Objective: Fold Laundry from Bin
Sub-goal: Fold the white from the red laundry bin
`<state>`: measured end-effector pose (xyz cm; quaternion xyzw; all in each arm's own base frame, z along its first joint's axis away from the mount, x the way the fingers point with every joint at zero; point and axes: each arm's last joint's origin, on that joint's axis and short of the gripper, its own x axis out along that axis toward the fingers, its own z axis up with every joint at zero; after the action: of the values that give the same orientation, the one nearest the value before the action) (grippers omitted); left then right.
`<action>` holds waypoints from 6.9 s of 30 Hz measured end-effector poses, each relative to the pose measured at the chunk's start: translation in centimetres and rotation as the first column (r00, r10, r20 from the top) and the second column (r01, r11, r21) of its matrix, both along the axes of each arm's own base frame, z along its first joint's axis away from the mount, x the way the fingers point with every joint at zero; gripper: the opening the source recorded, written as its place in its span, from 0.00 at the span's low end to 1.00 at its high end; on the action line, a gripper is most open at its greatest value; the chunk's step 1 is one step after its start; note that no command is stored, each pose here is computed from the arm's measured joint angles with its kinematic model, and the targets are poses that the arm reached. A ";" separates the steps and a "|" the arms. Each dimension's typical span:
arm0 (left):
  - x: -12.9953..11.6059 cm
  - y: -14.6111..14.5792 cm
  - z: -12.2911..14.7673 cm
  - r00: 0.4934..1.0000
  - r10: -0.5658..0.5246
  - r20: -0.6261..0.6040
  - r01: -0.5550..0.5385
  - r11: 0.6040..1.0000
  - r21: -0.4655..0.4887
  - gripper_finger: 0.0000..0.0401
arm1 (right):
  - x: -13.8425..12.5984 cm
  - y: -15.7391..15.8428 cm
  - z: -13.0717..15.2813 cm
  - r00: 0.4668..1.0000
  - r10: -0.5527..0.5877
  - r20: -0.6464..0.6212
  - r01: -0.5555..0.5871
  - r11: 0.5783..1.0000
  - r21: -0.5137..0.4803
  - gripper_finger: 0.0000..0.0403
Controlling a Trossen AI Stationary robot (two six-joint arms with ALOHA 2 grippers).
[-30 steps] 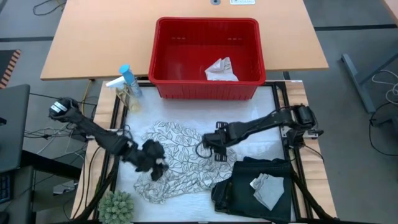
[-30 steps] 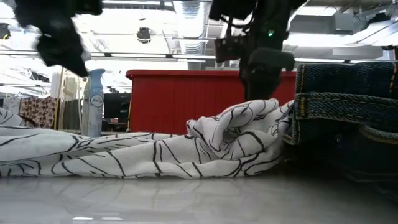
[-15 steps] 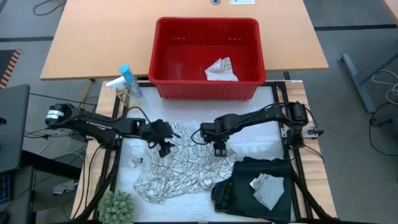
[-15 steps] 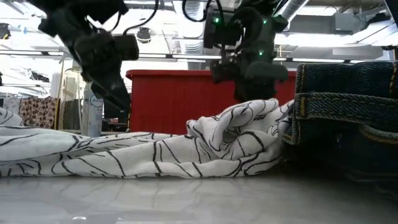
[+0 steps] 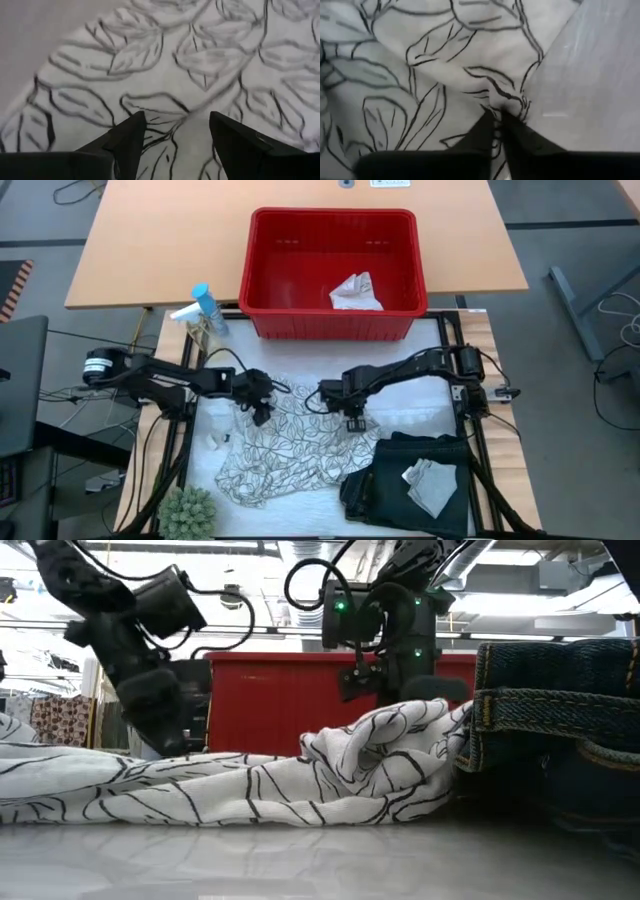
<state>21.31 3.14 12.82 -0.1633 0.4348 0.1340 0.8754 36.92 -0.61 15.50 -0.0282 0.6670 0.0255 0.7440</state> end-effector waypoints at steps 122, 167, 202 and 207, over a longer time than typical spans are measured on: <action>-1.9 -2.2 -1.2 0.622 0.780 -0.073 -0.775 0.599 -0.202 0.19 | -10.3 -13.5 12.3 0.958 -0.199 0.206 0.194 0.980 0.043 0.42; -3.2 7.5 1.6 0.576 0.771 -0.272 -0.742 0.633 0.221 0.00 | -9.4 -14.2 11.5 0.850 -0.431 0.304 0.432 0.899 0.067 0.42; 3.7 3.8 -0.4 0.850 0.521 -0.076 -0.526 0.838 -0.148 0.00 | -6.7 -13.7 1.7 0.620 -0.704 0.348 0.667 0.706 0.240 0.03; 3.7 3.7 -0.4 0.854 0.515 -0.077 -0.521 0.842 -0.143 0.00 | -5.3 -13.2 0.4 0.650 -0.689 0.321 0.617 0.725 0.307 0.03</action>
<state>25.02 6.85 12.41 -0.3415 0.3991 0.3332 0.7830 31.67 -13.82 15.93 0.2736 0.4536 -0.1946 0.8256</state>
